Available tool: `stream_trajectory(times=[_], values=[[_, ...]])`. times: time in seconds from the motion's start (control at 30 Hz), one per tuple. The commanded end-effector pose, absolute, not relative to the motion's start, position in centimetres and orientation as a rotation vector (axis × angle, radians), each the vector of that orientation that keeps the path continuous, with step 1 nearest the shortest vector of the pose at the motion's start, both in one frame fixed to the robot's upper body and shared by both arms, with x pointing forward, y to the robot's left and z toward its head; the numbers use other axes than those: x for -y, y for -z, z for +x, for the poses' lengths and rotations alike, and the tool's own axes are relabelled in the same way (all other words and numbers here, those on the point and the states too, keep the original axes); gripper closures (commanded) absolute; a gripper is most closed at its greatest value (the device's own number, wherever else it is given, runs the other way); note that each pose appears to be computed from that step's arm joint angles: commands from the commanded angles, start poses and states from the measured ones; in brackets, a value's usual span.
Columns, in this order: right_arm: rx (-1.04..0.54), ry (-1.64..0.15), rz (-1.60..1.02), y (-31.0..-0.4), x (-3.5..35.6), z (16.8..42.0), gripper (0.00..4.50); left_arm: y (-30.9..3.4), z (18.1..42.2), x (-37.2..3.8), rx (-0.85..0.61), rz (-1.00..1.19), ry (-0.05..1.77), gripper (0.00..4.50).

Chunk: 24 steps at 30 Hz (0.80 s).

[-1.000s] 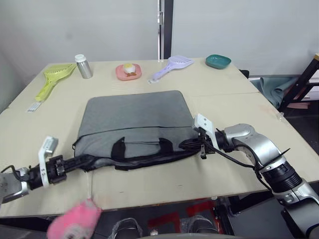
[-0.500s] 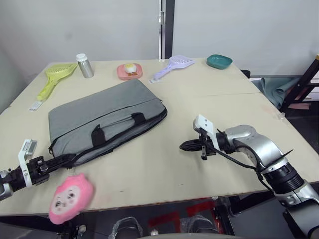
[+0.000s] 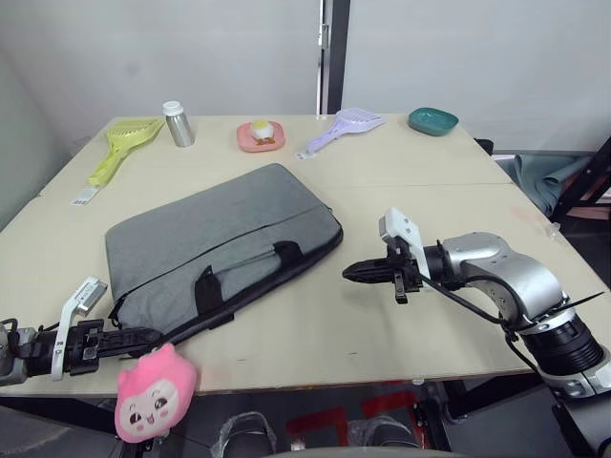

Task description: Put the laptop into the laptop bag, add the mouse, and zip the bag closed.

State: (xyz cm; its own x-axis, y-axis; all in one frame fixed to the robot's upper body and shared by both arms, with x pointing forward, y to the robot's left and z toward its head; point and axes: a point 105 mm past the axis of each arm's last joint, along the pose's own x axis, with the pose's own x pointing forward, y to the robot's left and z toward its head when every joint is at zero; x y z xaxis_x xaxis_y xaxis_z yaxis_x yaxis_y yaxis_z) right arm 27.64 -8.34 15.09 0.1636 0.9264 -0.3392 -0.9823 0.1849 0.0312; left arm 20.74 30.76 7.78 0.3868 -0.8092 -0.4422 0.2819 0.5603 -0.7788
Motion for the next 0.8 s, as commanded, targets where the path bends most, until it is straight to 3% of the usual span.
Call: stream_trajectory(times=[0.03,0.1,0.2,0.3,0.47,0.6,0.8], values=[[-0.218,-1.371,-0.230,-17.5,8.9,27.5,4.50,-8.9,21.3,-30.6,-0.938,-0.600,0.815,4.49],[-0.267,-1.299,-0.234,-16.9,9.8,28.5,4.50,-9.2,22.0,-31.1,-0.932,-0.576,0.800,4.49],[-0.399,-1.179,-0.188,-15.5,11.5,30.2,3.80,-10.0,23.5,-31.8,-0.898,-0.550,0.771,4.50],[-0.468,-1.095,-0.149,-15.0,12.3,31.9,2.71,-10.4,24.3,-32.0,-0.888,-0.539,0.769,4.50],[-0.532,-0.908,0.095,-15.4,13.1,36.9,1.04,-10.4,24.8,-31.5,-0.889,-0.537,0.792,4.50],[-0.585,-0.918,0.218,-14.9,12.3,37.9,1.04,-10.4,24.9,-31.0,-0.885,-0.545,0.807,4.50],[-0.727,-0.900,0.219,-10.8,11.7,37.5,1.04,-9.8,24.3,-31.4,-0.880,-0.561,0.797,4.50]])
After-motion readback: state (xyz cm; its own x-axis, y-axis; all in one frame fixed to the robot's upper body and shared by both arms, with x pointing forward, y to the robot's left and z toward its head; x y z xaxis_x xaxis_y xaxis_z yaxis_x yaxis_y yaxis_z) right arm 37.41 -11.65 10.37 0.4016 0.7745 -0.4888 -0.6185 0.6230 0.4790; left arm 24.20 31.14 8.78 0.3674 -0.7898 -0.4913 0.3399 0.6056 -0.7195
